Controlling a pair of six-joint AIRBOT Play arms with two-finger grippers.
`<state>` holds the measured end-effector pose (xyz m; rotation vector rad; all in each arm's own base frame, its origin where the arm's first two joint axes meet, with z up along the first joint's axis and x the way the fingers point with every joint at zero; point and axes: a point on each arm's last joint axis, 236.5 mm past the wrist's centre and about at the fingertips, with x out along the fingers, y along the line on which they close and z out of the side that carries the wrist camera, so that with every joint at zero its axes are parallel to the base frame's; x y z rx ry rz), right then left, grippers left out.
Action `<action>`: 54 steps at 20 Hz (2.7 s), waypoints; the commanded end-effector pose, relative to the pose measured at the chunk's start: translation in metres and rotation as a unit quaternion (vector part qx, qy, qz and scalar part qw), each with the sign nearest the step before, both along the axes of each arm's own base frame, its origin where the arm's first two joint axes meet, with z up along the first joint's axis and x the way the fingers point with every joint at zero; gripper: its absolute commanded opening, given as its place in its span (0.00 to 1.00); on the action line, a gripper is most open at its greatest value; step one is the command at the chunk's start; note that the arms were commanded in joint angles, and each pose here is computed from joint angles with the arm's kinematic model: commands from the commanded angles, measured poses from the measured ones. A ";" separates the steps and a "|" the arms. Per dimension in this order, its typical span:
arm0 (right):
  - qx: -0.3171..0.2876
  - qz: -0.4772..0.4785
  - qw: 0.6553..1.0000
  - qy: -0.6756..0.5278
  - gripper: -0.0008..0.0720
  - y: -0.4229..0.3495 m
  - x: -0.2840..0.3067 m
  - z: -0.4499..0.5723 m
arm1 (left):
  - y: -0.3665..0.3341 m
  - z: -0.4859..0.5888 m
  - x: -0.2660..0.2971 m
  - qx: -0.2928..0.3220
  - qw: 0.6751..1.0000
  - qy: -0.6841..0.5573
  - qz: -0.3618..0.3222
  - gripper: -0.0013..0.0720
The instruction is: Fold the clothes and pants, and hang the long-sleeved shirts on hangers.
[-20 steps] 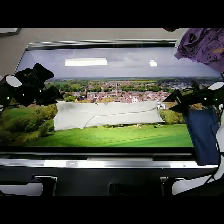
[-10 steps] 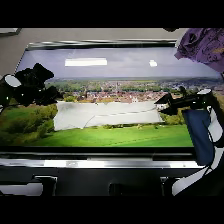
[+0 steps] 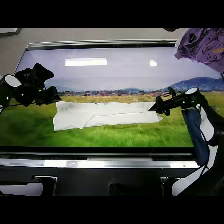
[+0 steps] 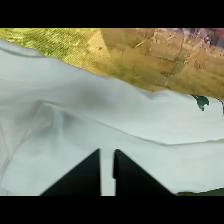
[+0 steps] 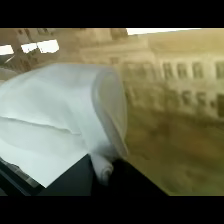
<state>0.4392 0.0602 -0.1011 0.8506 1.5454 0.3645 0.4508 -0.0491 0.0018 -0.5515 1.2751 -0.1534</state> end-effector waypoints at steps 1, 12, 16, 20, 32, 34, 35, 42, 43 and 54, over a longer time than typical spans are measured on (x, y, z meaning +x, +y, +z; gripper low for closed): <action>-0.011 -0.009 1.000 -0.026 0.06 -0.001 0.005 0.035 | -0.005 0.000 -0.002 -0.002 1.000 0.004 -0.005 0.04; -0.215 -0.068 0.971 -0.081 0.06 -0.068 -0.037 0.194 | -0.256 -0.032 -0.010 -0.157 0.984 -0.009 -0.088 0.04; -0.214 -0.108 0.966 -0.093 0.06 -0.066 -0.046 0.236 | -0.356 -0.054 -0.041 -0.218 0.972 0.006 -0.089 0.04; -0.212 -0.117 0.966 -0.088 0.06 -0.065 -0.051 0.244 | -0.444 -0.052 -0.068 -0.261 0.955 0.003 -0.141 0.04; -0.205 -0.133 0.966 -0.085 0.06 -0.064 -0.048 0.246 | -0.495 -0.041 -0.085 -0.296 0.926 0.042 -0.231 0.04; -0.178 -0.134 0.968 -0.115 0.06 -0.053 -0.036 0.255 | -0.461 -0.037 -0.083 -0.262 0.925 0.054 -0.269 0.04; -0.159 -0.138 0.969 -0.131 0.06 -0.045 -0.028 0.261 | -0.441 -0.032 -0.077 -0.241 0.928 0.053 -0.280 0.04; -0.132 -0.104 0.974 -0.154 0.06 0.068 -0.008 0.256 | -0.244 0.061 0.001 -0.032 0.973 -0.039 -0.227 0.04; -0.125 -0.100 0.975 -0.155 0.06 0.089 -0.006 0.254 | -0.216 0.078 0.003 -0.012 0.975 -0.047 -0.215 0.04; -0.068 -0.072 0.985 -0.142 0.06 0.273 -0.013 0.195 | -0.040 0.206 -0.007 0.064 0.985 -0.142 -0.072 0.04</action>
